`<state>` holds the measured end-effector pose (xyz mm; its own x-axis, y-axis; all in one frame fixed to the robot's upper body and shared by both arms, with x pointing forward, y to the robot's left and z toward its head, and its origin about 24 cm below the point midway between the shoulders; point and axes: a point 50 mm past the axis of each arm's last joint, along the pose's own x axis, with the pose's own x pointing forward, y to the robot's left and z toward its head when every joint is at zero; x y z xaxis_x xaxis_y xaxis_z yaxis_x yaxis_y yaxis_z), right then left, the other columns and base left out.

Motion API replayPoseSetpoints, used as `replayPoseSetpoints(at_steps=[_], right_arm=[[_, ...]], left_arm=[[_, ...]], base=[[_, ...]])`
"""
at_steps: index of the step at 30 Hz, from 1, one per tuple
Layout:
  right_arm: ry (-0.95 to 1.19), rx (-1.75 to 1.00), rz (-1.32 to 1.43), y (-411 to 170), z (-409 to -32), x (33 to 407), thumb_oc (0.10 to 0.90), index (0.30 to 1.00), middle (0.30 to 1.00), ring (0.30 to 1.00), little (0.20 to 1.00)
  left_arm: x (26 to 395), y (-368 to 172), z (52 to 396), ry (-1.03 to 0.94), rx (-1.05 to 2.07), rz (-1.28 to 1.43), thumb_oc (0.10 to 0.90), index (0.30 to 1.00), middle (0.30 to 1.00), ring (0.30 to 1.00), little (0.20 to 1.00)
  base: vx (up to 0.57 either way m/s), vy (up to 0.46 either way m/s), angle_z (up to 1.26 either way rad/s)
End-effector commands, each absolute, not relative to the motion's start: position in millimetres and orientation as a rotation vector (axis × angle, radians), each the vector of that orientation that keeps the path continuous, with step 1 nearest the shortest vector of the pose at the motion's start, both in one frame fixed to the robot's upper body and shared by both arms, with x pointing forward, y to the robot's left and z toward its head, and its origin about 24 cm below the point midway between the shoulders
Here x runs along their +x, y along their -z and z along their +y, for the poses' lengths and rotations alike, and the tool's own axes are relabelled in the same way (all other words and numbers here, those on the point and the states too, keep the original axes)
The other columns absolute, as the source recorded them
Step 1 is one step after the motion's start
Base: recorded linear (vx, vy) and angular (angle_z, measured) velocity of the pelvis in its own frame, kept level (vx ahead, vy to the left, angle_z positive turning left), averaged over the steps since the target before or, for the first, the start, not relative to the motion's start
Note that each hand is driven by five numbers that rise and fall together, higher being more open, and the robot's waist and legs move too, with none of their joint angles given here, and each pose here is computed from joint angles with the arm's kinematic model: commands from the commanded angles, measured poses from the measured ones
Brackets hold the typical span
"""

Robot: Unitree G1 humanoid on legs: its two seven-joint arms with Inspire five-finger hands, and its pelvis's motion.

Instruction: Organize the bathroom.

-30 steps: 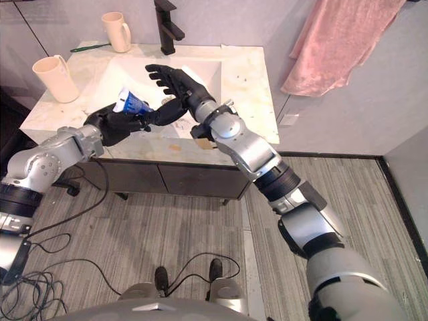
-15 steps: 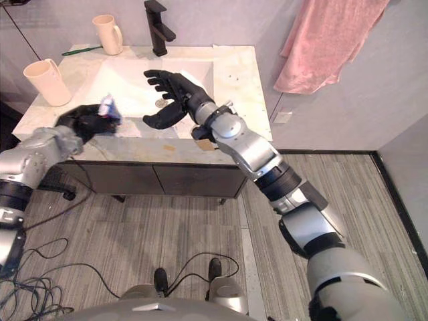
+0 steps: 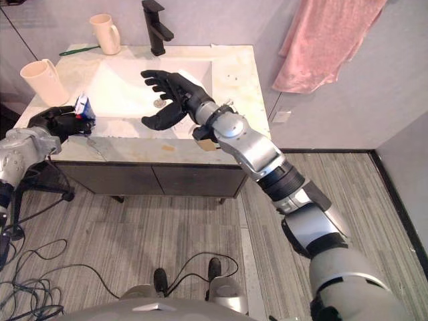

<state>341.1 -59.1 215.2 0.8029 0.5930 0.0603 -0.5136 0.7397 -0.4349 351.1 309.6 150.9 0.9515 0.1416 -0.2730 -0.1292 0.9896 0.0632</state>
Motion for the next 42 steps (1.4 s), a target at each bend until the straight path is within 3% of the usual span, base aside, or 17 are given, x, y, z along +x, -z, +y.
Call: replayPoseSetpoints(at_steps=[1, 9, 14, 22, 24, 25, 26, 28, 35, 42], right_arm=[[-0.711, -0.342, -0.428, -266.5, -29.6, 325.8, 0.800, 0.900, 0.900, 0.900, 0.900], [-0.741, -0.313, -0.458, -265.3, -23.1, 318.8, 0.800, 0.900, 0.900, 0.900, 0.900], [-0.750, -0.305, -0.468, -266.5, -20.2, 316.8, 0.800, 0.900, 0.900, 0.900, 0.900], [-0.737, -0.319, -0.450, -265.3, -25.1, 320.4, 0.800, 0.900, 0.900, 0.900, 0.900], [-0.729, -0.328, -0.448, -264.3, -33.4, 321.5, 0.800, 0.900, 0.900, 0.900, 0.900], [-0.733, -0.343, -0.443, -264.5, -42.6, 321.8, 0.800, 0.900, 0.900, 0.900, 0.900], [-0.747, -0.343, -0.440, -265.7, -43.9, 322.3, 0.800, 0.900, 0.900, 0.900, 0.900], [-0.757, -0.342, -0.439, -266.5, -43.5, 323.6, 0.800, 0.900, 0.900, 0.900, 0.900], [-0.742, -0.328, -0.464, -269.7, -31.1, 321.7, 0.800, 0.900, 0.900, 0.900, 0.900], [-0.744, -0.319, -0.461, -272.5, -27.3, 319.4, 0.800, 0.900, 0.900, 0.900, 0.900]], left_arm=[[369.5, -206.4, 257.4, 0.165, -0.078, 0.021, 0.400, 0.300, 0.300, 0.300, 0.300], [357.2, -201.6, 191.3, 0.426, -0.168, 0.020, 0.400, 0.300, 0.300, 0.300, 0.300], [352.4, -203.4, 177.6, 0.478, -0.145, 0.010, 0.400, 0.300, 0.300, 0.300, 0.300], [357.1, -206.7, 203.5, 0.408, -0.141, 0.007, 0.400, 0.300, 0.300, 0.300, 0.300], [351.8, -202.5, 241.0, 0.378, -0.135, 0.013, 0.400, 0.300, 0.300, 0.300, 0.300], [344.0, -195.4, 304.8, 0.296, -0.128, 0.045, 0.400, 0.300, 0.300, 0.300, 0.300], [339.2, -195.5, 331.5, 0.240, -0.107, 0.072, 0.400, 0.300, 0.300, 0.300, 0.300], [340.7, -196.0, 338.5, 0.196, -0.093, 0.101, 0.400, 0.300, 0.300, 0.300, 0.300], [360.7, -188.3, 287.4, 0.174, -0.058, 0.094, 0.400, 0.300, 0.300, 0.300, 0.300], [359.7, -190.2, 264.1, 0.202, -0.051, 0.059, 0.400, 0.300, 0.300, 0.300, 0.300]], base=[[0.00, 0.000, 0.00], [0.00, -0.001, -0.01], [0.01, -0.005, -0.03], [0.00, 0.000, 0.00], [0.01, 0.042, -0.02], [0.03, 0.100, -0.04], [0.03, 0.092, -0.03], [0.02, 0.025, -0.06], [-0.02, -0.014, -0.01], [-0.01, -0.007, 0.04]])
